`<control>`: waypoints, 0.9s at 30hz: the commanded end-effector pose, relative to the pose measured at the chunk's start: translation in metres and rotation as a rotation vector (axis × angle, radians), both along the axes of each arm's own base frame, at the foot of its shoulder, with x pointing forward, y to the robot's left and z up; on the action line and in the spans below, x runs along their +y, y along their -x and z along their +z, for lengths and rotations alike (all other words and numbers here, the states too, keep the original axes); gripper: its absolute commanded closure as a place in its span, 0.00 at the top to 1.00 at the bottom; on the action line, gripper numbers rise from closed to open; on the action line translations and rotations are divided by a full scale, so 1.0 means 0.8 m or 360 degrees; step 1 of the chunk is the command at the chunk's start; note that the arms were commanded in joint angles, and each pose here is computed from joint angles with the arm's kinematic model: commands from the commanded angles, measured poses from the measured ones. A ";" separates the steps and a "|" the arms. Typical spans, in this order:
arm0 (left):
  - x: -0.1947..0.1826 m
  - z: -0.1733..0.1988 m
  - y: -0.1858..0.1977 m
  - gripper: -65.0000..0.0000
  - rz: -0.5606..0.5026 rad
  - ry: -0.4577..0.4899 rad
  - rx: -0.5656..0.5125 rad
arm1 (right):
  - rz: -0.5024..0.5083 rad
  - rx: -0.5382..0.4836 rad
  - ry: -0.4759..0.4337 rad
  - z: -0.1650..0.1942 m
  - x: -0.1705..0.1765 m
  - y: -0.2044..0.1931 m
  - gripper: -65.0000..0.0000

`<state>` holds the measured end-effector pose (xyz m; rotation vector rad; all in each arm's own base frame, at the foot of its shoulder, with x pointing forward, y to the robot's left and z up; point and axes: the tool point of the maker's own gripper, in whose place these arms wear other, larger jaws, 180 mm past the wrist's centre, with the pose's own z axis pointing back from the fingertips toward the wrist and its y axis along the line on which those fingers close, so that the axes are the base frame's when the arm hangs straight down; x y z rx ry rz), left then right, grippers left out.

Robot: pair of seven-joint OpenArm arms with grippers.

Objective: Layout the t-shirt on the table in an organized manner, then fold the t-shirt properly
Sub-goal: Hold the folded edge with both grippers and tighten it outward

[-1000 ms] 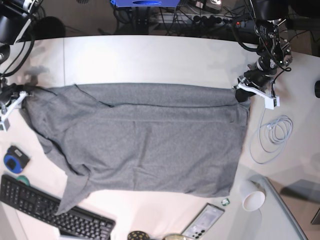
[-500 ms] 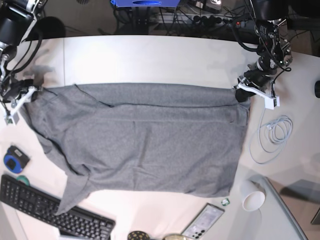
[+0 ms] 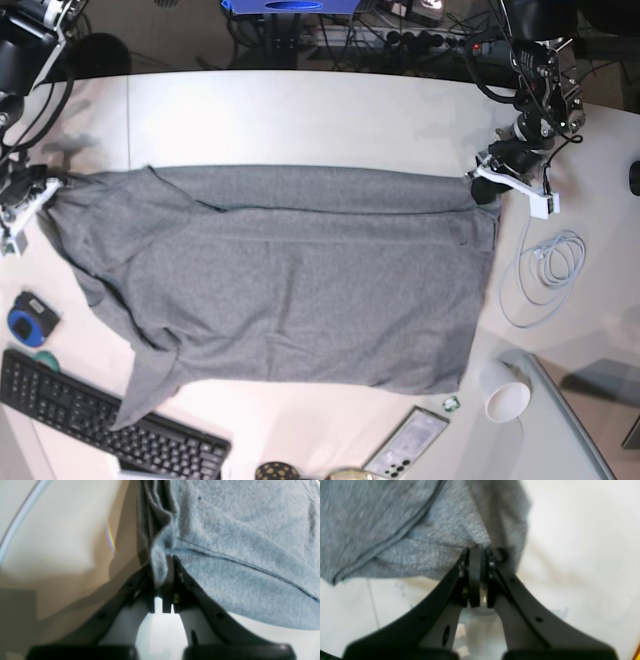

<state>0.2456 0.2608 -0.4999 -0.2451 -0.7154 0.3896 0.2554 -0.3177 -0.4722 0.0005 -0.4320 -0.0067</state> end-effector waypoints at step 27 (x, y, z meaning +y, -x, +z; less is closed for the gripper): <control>0.028 -0.023 0.039 0.00 -0.0012 -0.0131 0.0261 | 0.0150 -0.0004 0.0062 0.001 -0.011 -0.032 0.00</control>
